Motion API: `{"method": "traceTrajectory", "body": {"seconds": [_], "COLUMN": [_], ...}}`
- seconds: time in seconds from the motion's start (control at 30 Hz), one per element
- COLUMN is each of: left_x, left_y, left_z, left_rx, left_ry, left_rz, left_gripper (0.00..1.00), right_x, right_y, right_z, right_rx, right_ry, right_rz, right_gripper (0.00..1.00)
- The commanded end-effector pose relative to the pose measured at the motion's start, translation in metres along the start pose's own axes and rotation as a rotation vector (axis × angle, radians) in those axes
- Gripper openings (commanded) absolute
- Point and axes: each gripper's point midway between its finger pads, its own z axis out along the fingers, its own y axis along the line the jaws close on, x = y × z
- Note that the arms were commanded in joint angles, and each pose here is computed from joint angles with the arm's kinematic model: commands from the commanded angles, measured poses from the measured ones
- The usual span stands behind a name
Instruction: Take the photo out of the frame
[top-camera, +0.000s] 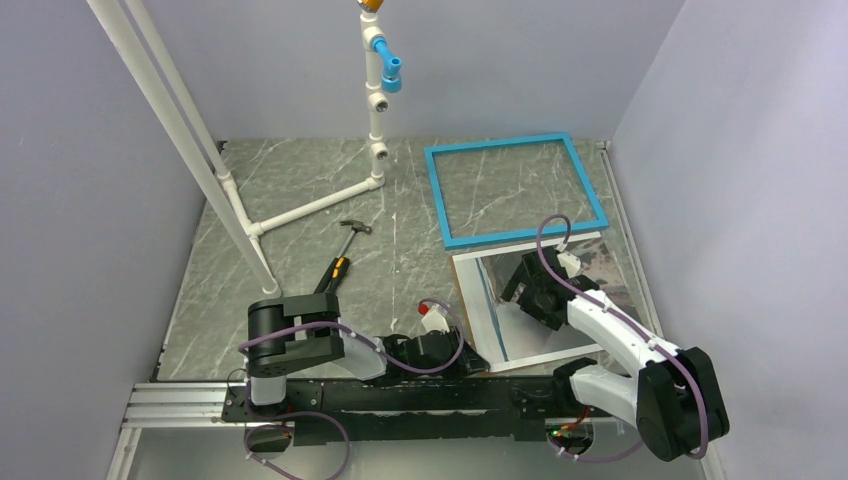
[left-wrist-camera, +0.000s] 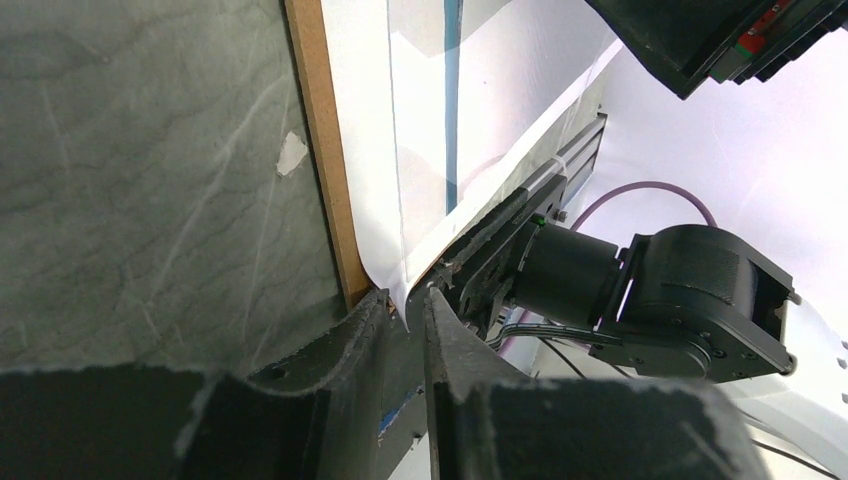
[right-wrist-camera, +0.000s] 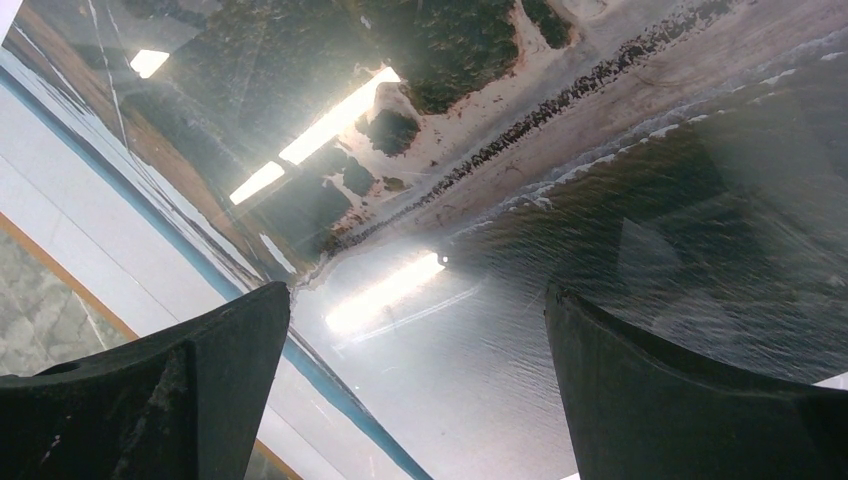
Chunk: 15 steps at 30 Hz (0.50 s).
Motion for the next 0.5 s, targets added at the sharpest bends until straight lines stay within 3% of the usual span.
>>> {"method": "traceTrajectory", "body": {"seconds": [0.0,0.2,0.47], "left_x": [-0.0126,-0.0160,-0.0182], "left_y": [-0.0149,-0.0150,-0.0187], "left_z": [0.0071,0.0087,0.0118], "left_rx": [0.046,0.064,0.082], "left_ry": [-0.054,-0.056,-0.050], "left_rz": [0.023,0.039,0.062], "left_gripper": [0.24,0.18,0.22], "right_x": [0.0066,0.0058,0.0044], "right_y": [0.0053,0.0053,0.0057], "right_z": [0.0038,0.0035,0.0036], "right_rx": [-0.037,-0.037,-0.037], "right_ry": [0.025,0.023,0.019], "right_rz": [0.013,0.005,0.002], "right_gripper": [0.99,0.99,0.99]}}
